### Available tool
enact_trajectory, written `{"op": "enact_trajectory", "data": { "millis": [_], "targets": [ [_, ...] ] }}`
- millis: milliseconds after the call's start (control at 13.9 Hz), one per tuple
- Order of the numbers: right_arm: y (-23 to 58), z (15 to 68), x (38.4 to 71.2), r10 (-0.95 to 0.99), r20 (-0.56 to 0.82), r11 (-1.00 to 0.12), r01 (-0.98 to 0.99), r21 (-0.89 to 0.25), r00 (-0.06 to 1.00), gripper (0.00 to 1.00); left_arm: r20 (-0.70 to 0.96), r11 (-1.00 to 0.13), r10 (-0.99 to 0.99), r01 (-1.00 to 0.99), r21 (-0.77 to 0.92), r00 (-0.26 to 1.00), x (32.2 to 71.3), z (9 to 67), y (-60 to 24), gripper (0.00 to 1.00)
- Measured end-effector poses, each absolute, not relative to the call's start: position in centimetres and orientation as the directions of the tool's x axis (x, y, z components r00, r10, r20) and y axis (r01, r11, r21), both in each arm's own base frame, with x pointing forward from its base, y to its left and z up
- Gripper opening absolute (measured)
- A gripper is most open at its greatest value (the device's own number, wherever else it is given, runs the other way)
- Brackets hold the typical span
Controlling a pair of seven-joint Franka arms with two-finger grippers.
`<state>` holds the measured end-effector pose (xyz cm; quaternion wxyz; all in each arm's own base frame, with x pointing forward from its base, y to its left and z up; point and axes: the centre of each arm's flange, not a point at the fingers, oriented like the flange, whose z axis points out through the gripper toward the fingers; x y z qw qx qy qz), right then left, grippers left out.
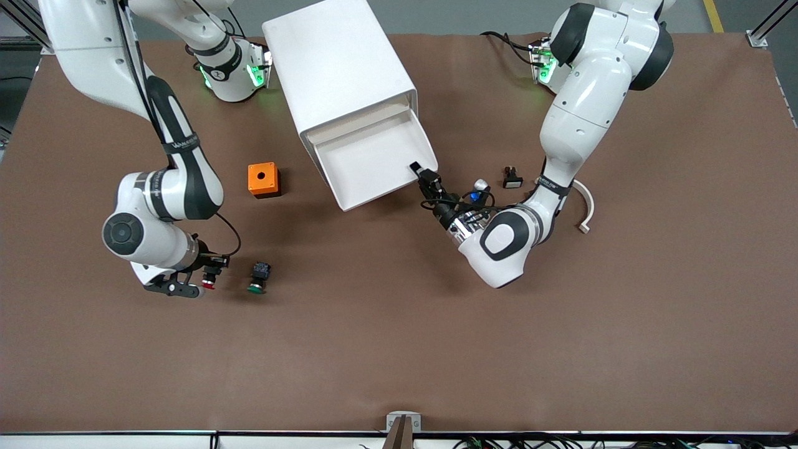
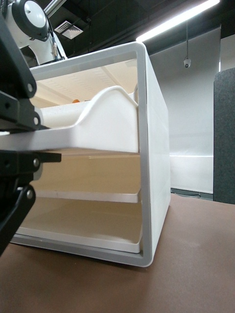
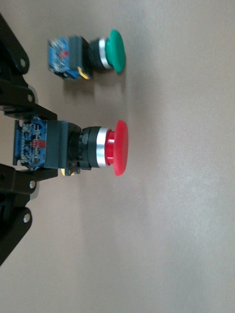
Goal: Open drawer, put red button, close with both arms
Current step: 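Close the right gripper on the red button while the left gripper releases the drawer, then lift the red button and carry it over the open drawer with the right gripper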
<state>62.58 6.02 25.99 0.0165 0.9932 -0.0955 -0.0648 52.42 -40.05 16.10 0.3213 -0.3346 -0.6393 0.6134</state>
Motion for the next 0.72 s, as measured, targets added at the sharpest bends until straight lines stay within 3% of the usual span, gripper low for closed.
{"op": "enact_trajectory", "data": {
  "millis": [144, 503, 719],
  "targets": [
    [7.0, 29.1, 62.4, -0.219, -0.135, -0.976, -0.214, 0.047, 0.966, 0.42, -0.093, -0.05, 0.818, 0.09, -0.995, -0.568, 52.8, 16.4, -40.0, 0.41],
    [11.3, 36.1, 60.9, -0.289, -0.124, -0.957, -0.285, 0.05, 0.949, 0.42, -0.55, -0.39, 0.681, 0.396, -0.831, -0.484, 56.5, 19.5, -38.0, 0.92],
    [14.6, 38.7, 59.7, -0.346, -0.118, -0.938, -0.342, 0.058, 0.931, 0.42, -0.742, -0.513, 0.564, 0.551, -0.658, -0.361, 59.1, 21.7, -36.4, 0.96]
  ]
}}
